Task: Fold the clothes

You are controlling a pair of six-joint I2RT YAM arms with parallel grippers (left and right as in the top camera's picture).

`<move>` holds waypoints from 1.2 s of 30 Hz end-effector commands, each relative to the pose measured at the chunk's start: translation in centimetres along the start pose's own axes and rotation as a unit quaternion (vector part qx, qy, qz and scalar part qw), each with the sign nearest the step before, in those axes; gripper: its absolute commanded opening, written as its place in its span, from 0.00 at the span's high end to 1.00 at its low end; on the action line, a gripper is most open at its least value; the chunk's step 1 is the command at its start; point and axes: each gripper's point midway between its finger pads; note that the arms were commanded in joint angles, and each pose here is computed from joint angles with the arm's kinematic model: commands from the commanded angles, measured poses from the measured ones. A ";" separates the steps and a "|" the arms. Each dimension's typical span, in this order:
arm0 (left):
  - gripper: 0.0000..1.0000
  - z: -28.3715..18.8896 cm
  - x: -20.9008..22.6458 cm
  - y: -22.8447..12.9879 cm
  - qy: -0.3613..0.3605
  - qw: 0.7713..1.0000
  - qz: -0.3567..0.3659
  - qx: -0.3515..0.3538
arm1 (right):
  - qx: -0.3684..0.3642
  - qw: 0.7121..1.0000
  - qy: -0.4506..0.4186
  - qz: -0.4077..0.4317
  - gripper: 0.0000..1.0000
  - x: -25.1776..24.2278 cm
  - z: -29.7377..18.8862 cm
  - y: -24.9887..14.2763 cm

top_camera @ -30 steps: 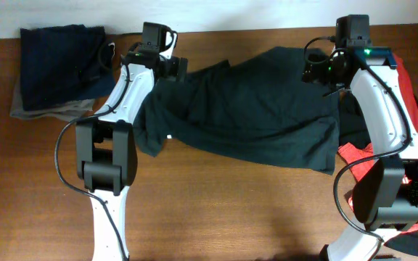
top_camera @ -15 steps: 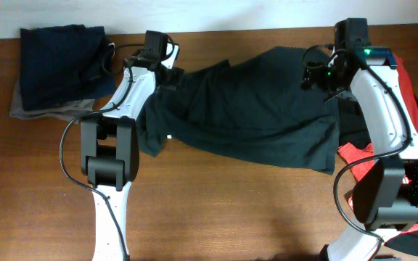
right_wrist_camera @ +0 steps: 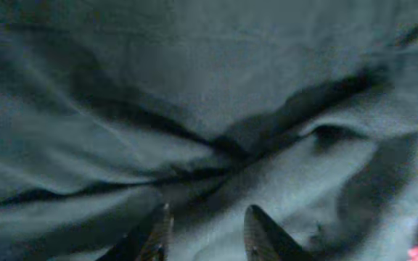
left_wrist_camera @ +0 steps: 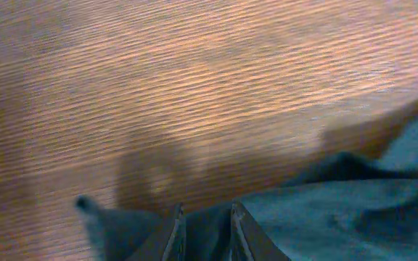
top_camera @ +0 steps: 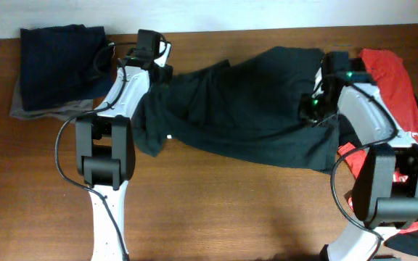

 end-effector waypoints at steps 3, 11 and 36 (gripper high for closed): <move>0.80 0.9 2.7 -1.8 0.020 0.999 -0.020 0.020 | 0.005 1.000 0.006 -0.001 0.66 -0.5 2.1 -0.9; 0.83 -0.8 3.4 -1.0 0.019 0.999 -0.024 0.014 | -0.012 1.000 0.000 -0.002 0.69 -0.7 2.3 -0.3; 0.73 -3.6 -8.4 -2.6 -0.194 0.977 -0.033 0.081 | -0.015 1.000 0.002 -0.002 0.67 -0.6 2.3 -0.1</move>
Point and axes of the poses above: each gripper's point midway between its finger pads, its own z axis out along the fingers, its own x axis along the line the jaws close on, y = z × x, and after that the axes turned 14 degrees about z, right-handed
